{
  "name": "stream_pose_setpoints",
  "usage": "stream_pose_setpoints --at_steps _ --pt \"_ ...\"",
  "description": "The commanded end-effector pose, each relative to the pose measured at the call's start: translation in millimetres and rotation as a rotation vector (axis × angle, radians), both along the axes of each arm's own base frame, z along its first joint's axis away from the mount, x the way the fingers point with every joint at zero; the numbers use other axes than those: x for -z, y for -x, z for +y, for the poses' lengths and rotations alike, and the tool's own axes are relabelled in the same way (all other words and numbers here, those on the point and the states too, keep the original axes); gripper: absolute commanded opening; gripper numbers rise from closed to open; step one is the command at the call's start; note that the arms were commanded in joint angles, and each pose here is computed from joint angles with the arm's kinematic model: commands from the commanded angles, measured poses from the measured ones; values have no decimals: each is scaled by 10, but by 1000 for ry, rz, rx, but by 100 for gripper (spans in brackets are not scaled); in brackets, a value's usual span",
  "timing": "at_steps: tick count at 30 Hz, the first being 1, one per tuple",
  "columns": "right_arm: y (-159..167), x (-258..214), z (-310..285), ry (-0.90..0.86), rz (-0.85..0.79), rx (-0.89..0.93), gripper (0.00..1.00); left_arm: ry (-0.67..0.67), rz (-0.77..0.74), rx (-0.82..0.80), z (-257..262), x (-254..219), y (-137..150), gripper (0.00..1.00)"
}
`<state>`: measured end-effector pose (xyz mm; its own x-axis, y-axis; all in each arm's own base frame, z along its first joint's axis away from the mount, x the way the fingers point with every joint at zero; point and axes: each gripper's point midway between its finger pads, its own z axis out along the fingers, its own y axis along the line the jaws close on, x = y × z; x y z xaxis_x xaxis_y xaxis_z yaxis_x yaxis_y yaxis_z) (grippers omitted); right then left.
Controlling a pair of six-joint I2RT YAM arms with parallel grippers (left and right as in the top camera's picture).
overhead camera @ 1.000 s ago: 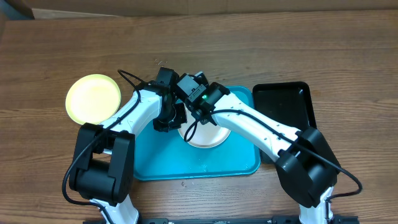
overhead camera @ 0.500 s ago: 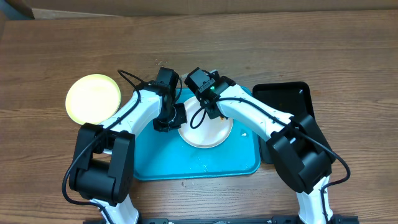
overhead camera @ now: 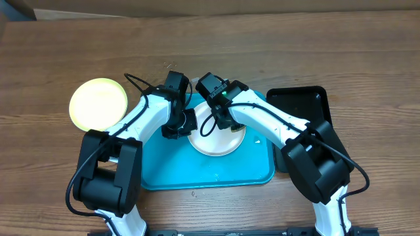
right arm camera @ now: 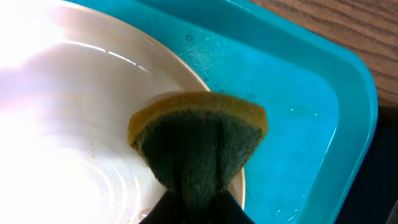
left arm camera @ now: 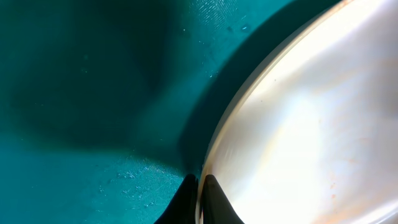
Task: Clean dirty plates on tray and stack at the side
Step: 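Move the sponge onto the white plate and scrub it, then return the sponge to the black tray, release it, raise right arm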
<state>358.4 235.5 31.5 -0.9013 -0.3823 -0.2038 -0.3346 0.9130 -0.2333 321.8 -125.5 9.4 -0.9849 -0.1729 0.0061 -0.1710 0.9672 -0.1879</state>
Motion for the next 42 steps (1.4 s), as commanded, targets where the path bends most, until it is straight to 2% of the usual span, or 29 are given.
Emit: stream_pose_setpoints --at_steps 1,15,23,27,30,36,39,42 --pt "19 16 12 -4 4 5 5 -23 17 6 19 66 42 6" --pt "6 38 3 3 1 6 4 -23 17 7 18 65 42 5" --pt "35 442 -100 88 46 28 4 -25 17 26 22 66 51 5" --pt "155 532 -109 84 108 37 4 -25 19 25 23 66 54 5" --pt "350 543 84 -16 234 -47 4 -25 18 25 22 66 52 5" --pt "718 437 745 -392 465 -106 4 -25 17 25 22 66 50 5" --pt "737 316 1041 -558 500 -144 4 -25 17 25 22 66 50 5" --pt "607 172 1104 -610 478 -149 4 -25 17 29 22 66 53 6"
